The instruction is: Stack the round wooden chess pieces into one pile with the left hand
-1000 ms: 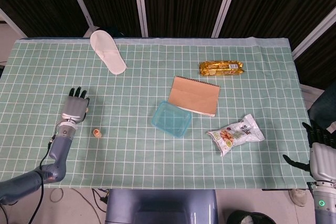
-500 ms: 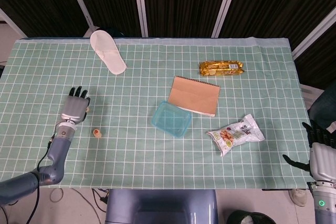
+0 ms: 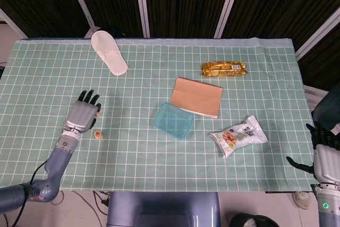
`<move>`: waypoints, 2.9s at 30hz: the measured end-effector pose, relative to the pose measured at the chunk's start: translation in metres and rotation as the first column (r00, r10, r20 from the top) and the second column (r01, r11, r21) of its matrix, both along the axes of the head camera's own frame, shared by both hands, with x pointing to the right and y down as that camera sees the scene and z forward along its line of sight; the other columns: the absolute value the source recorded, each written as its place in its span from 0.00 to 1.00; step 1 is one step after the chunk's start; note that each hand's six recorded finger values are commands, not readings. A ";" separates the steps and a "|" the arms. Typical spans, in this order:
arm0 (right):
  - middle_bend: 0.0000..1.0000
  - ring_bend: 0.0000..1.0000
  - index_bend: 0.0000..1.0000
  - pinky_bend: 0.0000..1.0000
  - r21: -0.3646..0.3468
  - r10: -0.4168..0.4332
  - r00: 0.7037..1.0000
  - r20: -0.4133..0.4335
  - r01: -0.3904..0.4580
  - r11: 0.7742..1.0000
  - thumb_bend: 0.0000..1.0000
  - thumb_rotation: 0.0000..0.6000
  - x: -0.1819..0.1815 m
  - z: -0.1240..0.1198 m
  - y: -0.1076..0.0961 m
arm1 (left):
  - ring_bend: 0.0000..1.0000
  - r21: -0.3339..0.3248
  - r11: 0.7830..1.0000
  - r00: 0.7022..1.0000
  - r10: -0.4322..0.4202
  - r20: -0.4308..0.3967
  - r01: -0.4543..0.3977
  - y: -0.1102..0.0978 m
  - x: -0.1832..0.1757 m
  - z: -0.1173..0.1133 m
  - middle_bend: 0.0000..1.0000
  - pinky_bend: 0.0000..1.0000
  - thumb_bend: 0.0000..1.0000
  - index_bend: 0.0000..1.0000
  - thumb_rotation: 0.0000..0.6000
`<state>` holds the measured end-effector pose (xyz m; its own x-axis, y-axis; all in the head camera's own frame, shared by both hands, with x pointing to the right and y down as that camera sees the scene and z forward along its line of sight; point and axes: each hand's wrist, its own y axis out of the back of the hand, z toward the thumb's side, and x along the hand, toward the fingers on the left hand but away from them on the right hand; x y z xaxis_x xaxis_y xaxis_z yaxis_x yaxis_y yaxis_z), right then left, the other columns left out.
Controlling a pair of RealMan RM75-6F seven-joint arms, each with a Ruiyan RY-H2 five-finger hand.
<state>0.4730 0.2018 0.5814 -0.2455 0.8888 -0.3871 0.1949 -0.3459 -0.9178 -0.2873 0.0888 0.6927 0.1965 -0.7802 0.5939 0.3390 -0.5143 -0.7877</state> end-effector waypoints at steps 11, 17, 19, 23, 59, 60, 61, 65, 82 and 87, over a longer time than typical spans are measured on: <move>0.00 0.06 0.11 0.00 0.002 0.004 1.000 -0.001 -0.004 1.000 0.21 1.00 0.001 -0.001 0.000 | 0.00 -0.043 0.994 0.995 0.100 -0.021 -0.100 0.034 0.019 -0.029 0.15 0.10 0.36 0.48 1.00; 0.00 0.06 0.11 0.00 0.001 0.003 1.000 -0.001 -0.003 1.000 0.20 1.00 0.001 -0.001 0.000 | 0.00 -0.068 0.991 0.993 0.115 -0.005 -0.115 0.047 0.014 -0.024 0.15 0.10 0.36 0.48 1.00; 0.00 0.06 0.11 0.00 0.002 0.004 1.000 -0.001 -0.004 1.000 0.20 1.00 0.001 -0.001 0.000 | 0.00 -0.067 0.991 0.993 0.119 0.000 -0.119 0.048 0.012 -0.022 0.16 0.10 0.36 0.48 1.00; 0.00 0.06 0.11 0.00 0.002 0.005 1.000 -0.001 -0.005 1.000 0.20 1.00 0.001 -0.001 -0.001 | 0.00 -0.072 0.990 0.993 0.118 0.003 -0.117 0.052 0.009 -0.018 0.16 0.10 0.36 0.48 1.00; 0.00 0.06 0.11 0.00 0.000 0.005 1.000 -0.002 -0.005 1.000 0.20 1.00 0.002 -0.001 0.000 | 0.00 -0.060 0.989 0.990 0.136 0.041 -0.134 0.056 0.002 -0.002 0.15 0.10 0.36 0.47 1.00; 0.00 0.06 0.11 0.00 0.000 0.005 1.000 -0.002 -0.005 1.000 0.20 1.00 0.002 -0.001 0.000 | 0.00 -0.058 0.989 0.990 0.137 0.040 -0.135 0.056 0.003 -0.002 0.15 0.10 0.36 0.47 1.00; 0.00 0.06 0.11 0.00 0.001 0.005 1.000 -0.002 -0.005 1.000 0.20 1.00 0.002 -0.001 0.000 | 0.00 -0.057 0.989 0.990 0.138 0.038 -0.136 0.056 0.004 -0.002 0.15 0.10 0.36 0.47 1.00; 0.00 0.06 0.11 0.00 0.001 0.004 1.000 -0.002 -0.004 1.000 0.20 1.00 0.002 -0.001 0.000 | 0.00 -0.056 0.988 0.989 0.143 0.039 -0.141 0.057 0.005 -0.002 0.15 0.10 0.36 0.47 1.00; 0.00 0.06 0.11 0.00 -0.001 0.005 1.000 -0.002 -0.005 1.000 0.21 1.00 0.002 -0.001 0.000 | 0.00 -0.051 0.988 0.988 0.148 0.049 -0.146 0.059 0.004 -0.003 0.15 0.10 0.36 0.45 1.00; 0.00 0.06 0.11 0.00 -0.002 0.007 1.000 -0.003 -0.007 1.000 0.20 1.00 0.002 -0.001 0.000 | 0.00 -0.051 0.987 0.987 0.153 0.049 -0.150 0.060 0.005 -0.002 0.15 0.10 0.36 0.44 1.00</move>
<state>0.4754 0.2015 0.5806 -0.2528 0.8865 -0.3877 0.1942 -0.3460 -0.9179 -0.2823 0.1484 0.6905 0.2775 -0.7145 0.6423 0.4562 -0.4903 -0.7426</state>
